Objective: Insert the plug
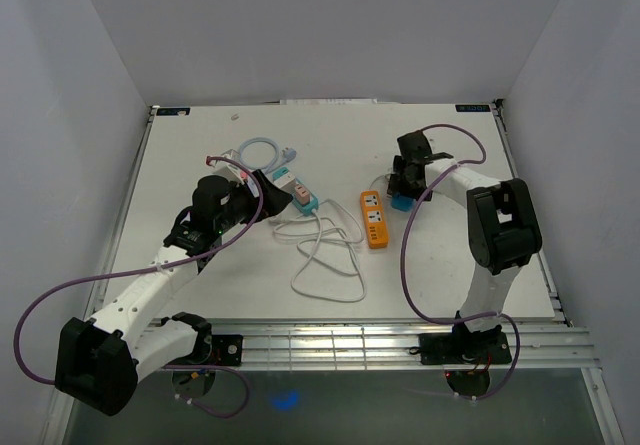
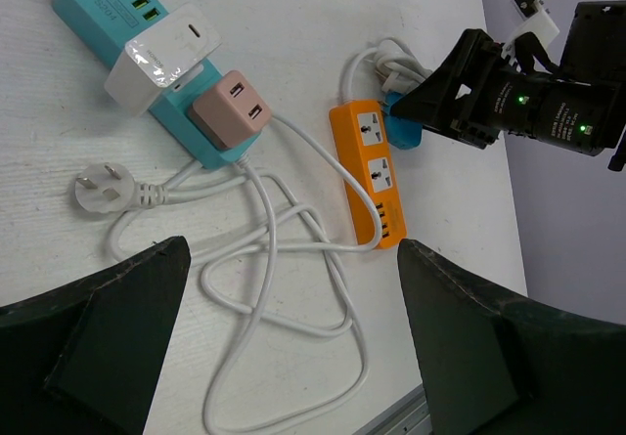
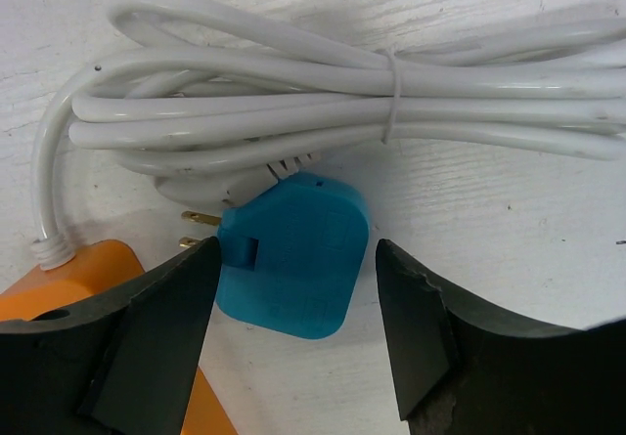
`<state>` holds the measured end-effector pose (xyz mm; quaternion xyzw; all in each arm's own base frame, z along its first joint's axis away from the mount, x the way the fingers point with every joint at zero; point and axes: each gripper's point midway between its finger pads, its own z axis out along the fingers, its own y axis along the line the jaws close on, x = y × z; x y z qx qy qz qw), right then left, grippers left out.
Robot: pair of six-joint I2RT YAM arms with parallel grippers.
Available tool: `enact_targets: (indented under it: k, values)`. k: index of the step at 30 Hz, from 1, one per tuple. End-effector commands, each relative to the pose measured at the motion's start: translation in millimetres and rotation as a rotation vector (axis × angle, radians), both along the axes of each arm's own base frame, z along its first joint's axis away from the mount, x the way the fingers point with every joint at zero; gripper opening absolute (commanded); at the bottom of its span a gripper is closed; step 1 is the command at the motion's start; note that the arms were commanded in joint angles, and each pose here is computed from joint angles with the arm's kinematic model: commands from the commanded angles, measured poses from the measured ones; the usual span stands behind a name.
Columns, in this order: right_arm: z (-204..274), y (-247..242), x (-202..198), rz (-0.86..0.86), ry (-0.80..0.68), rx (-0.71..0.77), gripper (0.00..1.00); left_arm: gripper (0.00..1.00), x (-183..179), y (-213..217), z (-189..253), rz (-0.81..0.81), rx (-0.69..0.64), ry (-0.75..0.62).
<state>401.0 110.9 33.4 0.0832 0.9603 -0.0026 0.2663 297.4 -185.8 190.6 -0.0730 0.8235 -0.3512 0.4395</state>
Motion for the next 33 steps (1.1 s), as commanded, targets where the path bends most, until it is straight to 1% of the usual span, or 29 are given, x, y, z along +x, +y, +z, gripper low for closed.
enact_targets:
  k: [1,2,4,6,9,14,20,24,27,29,30,31,32,33]
  values:
    - [-3.6,3.0,6.2,0.005,0.002,0.006,0.7,0.98,1.6,-3.0,19.6,-0.014,-0.015,-0.055]
    - [-6.0,2.9,4.9,0.006,0.009,0.004,0.7,0.98,1.8,-2.7,19.4,-0.014,-0.012,-0.057]
    - [-3.1,4.2,4.1,0.01,0.003,0.018,0.63,0.98,1.8,-2.7,19.5,-0.013,-0.013,-0.056]
    - [-4.8,5.5,-1.8,0.019,0.01,0.038,0.6,0.98,1.2,-2.4,19.7,-0.014,-0.011,-0.057]
    - [-2.4,8.7,-7.2,0.026,0.008,0.082,0.53,0.98,0.8,-3.1,19.8,-0.016,-0.012,-0.056]
    - [0.7,10.1,-15.5,0.028,0.008,0.146,0.55,0.98,-0.2,-3.9,19.7,-0.02,-0.015,-0.055]
    - [4.3,6.8,-26.0,0.051,0.008,0.159,0.56,0.98,-1.2,-11.5,20.7,-0.047,-0.018,-0.051]
    - [3.8,1.1,-34.6,0.053,0.017,0.137,0.57,0.98,-2.2,-18.6,18.4,-0.063,-0.016,-0.042]
    - [7.9,-4.9,-42.2,0.055,0.012,0.118,0.56,0.98,-4.0,-31.7,16.1,-0.099,-0.01,-0.039]
    - [12.7,-8.8,-44.0,0.051,0.003,0.114,0.57,0.98,-6.6,-46.0,19.1,-0.135,-0.002,-0.05]
    - [11.9,-11.0,-46.7,0.056,0.006,0.111,0.57,0.98,-4.4,-51.8,12.2,-0.139,0.014,-0.037]
    - [15.7,-12.6,-47.8,0.054,-0.001,0.112,0.57,0.98,-6.1,-64.5,18.5,-0.17,0.012,-0.056]
    - [18.0,-14.3,-48.3,0.053,-0.007,0.115,0.59,0.98,-5.0,-71.2,19.0,-0.184,0.011,-0.056]
    - [17.1,-17.0,-51.5,0.053,-0.004,0.112,0.63,0.98,-4.7,-80.7,7.4,-0.21,0.024,-0.024]
